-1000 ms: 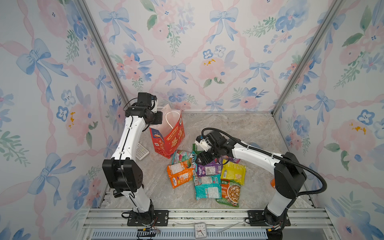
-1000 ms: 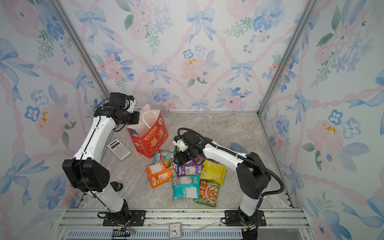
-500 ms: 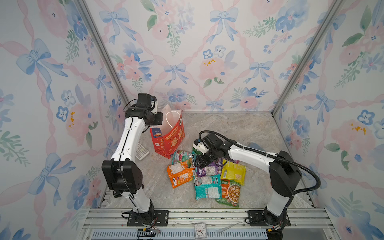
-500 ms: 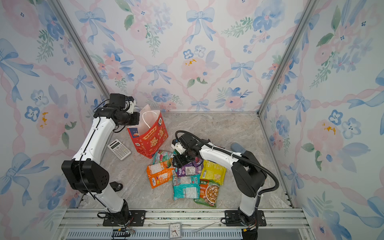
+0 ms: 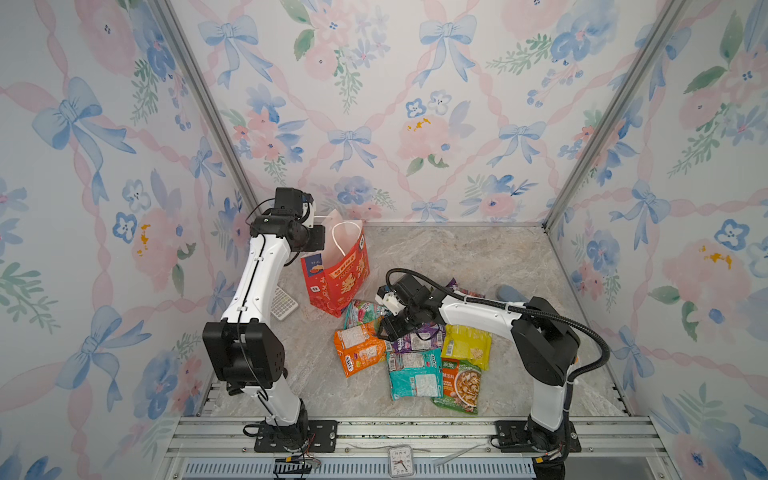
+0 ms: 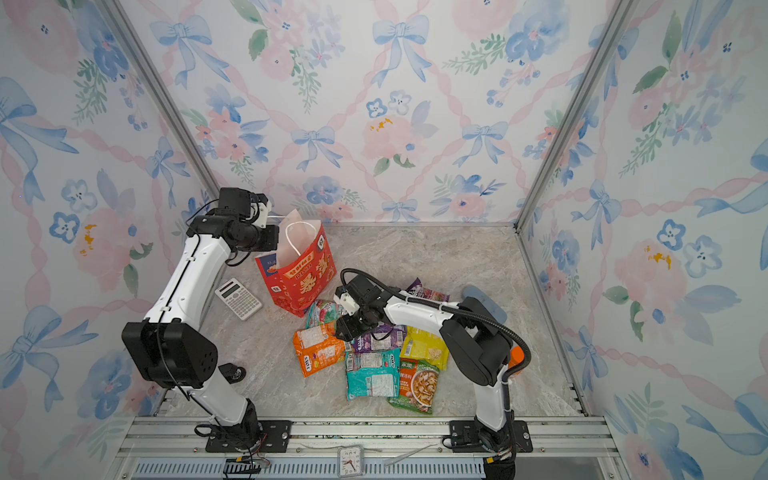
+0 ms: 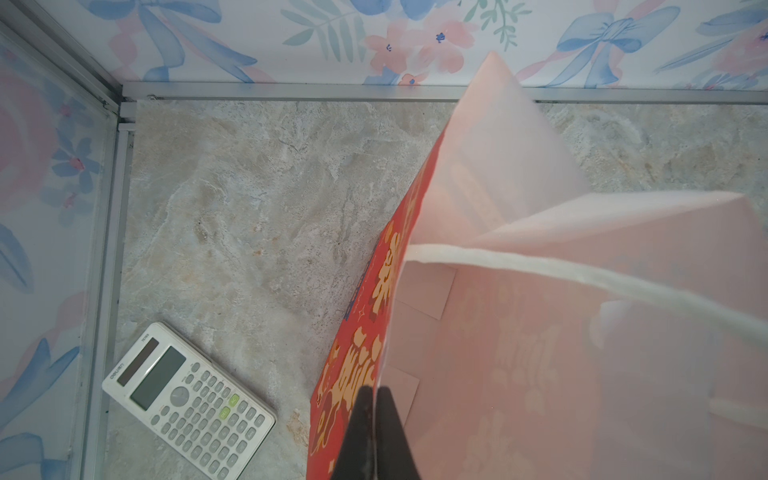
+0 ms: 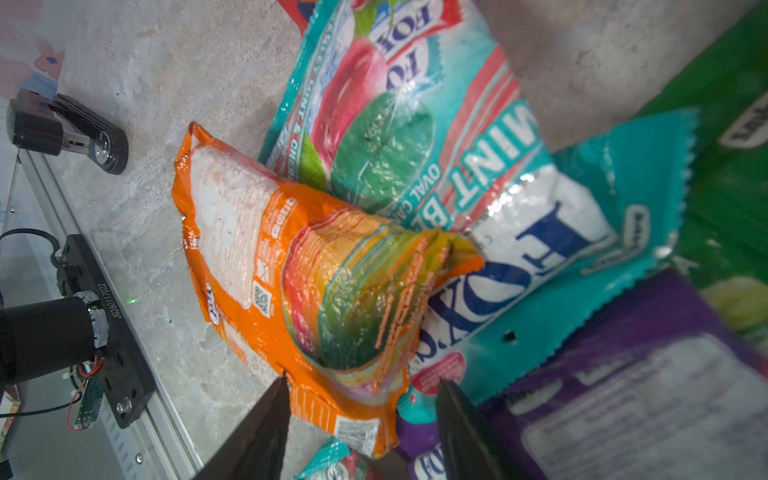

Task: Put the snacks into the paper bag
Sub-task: 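Close the right gripper on the orange snack packet's top edge, then lift the orange packet toward the bag while the left gripper holds the bag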

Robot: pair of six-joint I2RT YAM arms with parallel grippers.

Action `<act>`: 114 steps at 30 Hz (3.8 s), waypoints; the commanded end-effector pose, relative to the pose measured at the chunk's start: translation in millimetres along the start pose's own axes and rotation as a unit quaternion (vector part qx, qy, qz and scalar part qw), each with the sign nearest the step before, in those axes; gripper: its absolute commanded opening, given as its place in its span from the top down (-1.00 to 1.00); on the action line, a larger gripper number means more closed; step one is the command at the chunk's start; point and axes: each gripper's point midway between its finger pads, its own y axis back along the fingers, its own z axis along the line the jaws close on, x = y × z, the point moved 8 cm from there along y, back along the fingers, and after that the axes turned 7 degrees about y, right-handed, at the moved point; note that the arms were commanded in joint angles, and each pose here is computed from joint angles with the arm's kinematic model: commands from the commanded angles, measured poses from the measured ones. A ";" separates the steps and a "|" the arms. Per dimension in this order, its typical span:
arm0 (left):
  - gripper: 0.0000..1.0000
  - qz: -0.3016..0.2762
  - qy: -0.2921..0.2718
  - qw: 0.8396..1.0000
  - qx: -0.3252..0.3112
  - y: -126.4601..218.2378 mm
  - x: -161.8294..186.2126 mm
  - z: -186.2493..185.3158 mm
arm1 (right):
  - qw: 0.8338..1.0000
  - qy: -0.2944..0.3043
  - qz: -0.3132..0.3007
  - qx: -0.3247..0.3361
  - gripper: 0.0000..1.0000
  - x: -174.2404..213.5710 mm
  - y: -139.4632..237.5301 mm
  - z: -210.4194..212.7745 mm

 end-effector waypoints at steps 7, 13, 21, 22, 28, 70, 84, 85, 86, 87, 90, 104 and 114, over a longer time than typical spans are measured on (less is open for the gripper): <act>1.00 -0.003 0.008 1.000 -0.001 9.7 3.8 1.8 | 1.000 -0.014 -0.020 0.007 0.09 -9.7 -13.9 3.4; 1.00 -0.006 0.006 1.000 0.001 11.7 3.0 1.2 | 0.999 -0.014 -0.039 0.004 0.48 -16.4 -7.7 5.9; 1.00 -0.006 0.005 1.000 0.009 13.2 3.4 -0.4 | 0.998 -0.009 -0.059 0.006 0.96 -26.7 9.5 7.4; 1.00 -0.006 0.005 1.000 0.009 13.3 3.4 -0.7 | 0.998 -0.009 -0.063 0.007 0.97 -28.2 13.2 7.1; 1.00 -0.003 0.006 1.000 0.013 12.8 4.7 -1.0 | 0.997 -0.018 -0.070 0.013 0.86 -27.7 25.4 0.4; 1.00 -0.002 0.006 0.999 0.032 14.2 5.4 -4.8 | 0.988 -0.139 -0.071 0.009 0.90 4.4 5.5 -52.0; 1.00 -0.002 0.006 0.997 0.076 18.4 3.0 -14.0 | 0.981 -0.096 -0.157 0.055 1.00 -29.7 111.8 -44.1; 1.00 -0.001 0.006 0.997 0.077 17.8 3.3 -13.9 | 0.981 -0.095 -0.159 0.059 1.00 -31.7 118.0 -43.2; 1.00 -0.001 0.006 0.997 0.078 18.2 3.4 -14.4 | 0.981 -0.093 -0.158 0.064 1.00 -33.9 121.9 -43.6; 1.00 -0.002 0.005 0.997 0.080 19.6 3.1 -15.0 | 0.979 -0.085 -0.171 0.068 1.00 -37.6 137.4 -39.1; 1.00 -0.007 0.003 0.996 0.089 23.9 2.3 -17.7 | 0.977 -0.064 -0.184 0.088 1.00 -46.9 163.3 -32.4; 1.00 -0.019 -0.016 0.992 0.125 41.4 3.5 -33.5 | 0.940 0.011 -0.267 0.211 1.00 -95.1 260.1 -16.3; 1.00 -0.015 -0.030 0.991 0.132 42.4 9.6 -40.0 | 0.905 0.053 -0.327 0.266 1.00 -138.3 303.2 -6.8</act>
